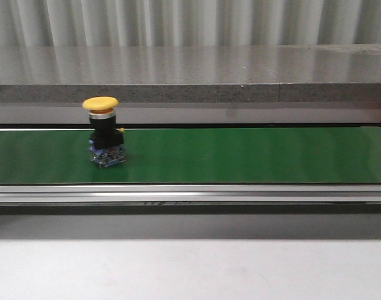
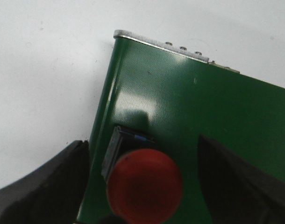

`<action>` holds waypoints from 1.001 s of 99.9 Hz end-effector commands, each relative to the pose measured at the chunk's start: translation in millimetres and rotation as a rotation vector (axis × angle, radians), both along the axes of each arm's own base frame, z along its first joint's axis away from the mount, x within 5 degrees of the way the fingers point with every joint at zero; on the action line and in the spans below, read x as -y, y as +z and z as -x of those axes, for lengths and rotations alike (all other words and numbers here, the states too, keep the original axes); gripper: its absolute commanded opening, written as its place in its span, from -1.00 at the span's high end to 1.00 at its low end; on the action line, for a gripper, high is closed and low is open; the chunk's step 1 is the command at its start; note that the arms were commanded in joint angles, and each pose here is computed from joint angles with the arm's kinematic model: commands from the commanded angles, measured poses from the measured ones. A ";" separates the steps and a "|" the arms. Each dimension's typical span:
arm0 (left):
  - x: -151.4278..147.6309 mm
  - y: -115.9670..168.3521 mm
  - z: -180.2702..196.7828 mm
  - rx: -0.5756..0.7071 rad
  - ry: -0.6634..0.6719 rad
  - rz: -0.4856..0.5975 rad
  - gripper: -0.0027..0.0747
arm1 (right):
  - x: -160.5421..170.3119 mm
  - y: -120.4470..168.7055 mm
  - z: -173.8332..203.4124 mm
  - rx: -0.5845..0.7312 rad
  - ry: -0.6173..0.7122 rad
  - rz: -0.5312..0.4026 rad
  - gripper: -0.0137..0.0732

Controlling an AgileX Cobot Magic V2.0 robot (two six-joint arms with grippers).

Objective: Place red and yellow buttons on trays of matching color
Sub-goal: 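Set the red button on the belt and open the left gripper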

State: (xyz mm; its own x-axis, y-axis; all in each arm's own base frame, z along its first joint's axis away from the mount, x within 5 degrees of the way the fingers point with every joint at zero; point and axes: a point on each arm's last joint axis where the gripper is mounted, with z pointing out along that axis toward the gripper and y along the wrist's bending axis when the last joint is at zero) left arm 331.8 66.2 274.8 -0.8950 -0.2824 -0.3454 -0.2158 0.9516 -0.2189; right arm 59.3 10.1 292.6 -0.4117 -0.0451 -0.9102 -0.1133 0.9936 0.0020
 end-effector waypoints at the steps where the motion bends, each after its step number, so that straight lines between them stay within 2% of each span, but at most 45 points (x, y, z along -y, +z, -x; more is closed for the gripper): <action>1: 7.2 31.6 1.3 0.161 -0.030 -0.026 -0.34 | 0.3 13.4 -2.4 0.085 -0.005 -0.004 0.84; 10: 14.0 47.1 5.2 0.244 -0.104 -0.085 -0.31 | 0.3 13.4 -2.4 0.085 -0.005 -0.004 0.84; 17: 20.4 58.2 9.6 0.291 -0.130 -0.105 -0.15 | 0.3 13.4 -2.4 0.085 -0.005 -0.004 0.84; 24: 27.7 67.9 14.8 0.329 -0.182 -0.132 0.17 | 0.3 13.4 -2.4 0.085 -0.005 -0.004 0.84; 38: 47.0 87.9 26.6 0.407 -0.273 -0.169 0.98 | 0.3 13.4 -2.4 0.085 -0.005 -0.004 0.84; 59: 77.1 102.9 52.4 0.529 -0.355 -0.188 0.98 | 0.3 13.4 -2.4 0.085 -0.005 -0.004 0.84; 80: 101.2 92.0 88.6 0.668 -0.403 -0.198 0.98 | 0.3 13.4 -2.4 0.085 -0.005 -0.004 0.84; 100: 105.0 72.9 132.8 0.710 -0.424 -0.195 0.98 | 0.3 13.4 -2.4 0.085 -0.005 -0.004 0.84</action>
State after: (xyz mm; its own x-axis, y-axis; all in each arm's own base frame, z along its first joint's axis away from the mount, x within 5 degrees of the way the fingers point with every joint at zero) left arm 215.1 -38.0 335.0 -0.5692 0.1824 -0.8017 0.3012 0.9535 0.0031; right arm 59.3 10.1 292.6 -0.4117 -0.0451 -0.9102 -0.1133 0.9936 0.0020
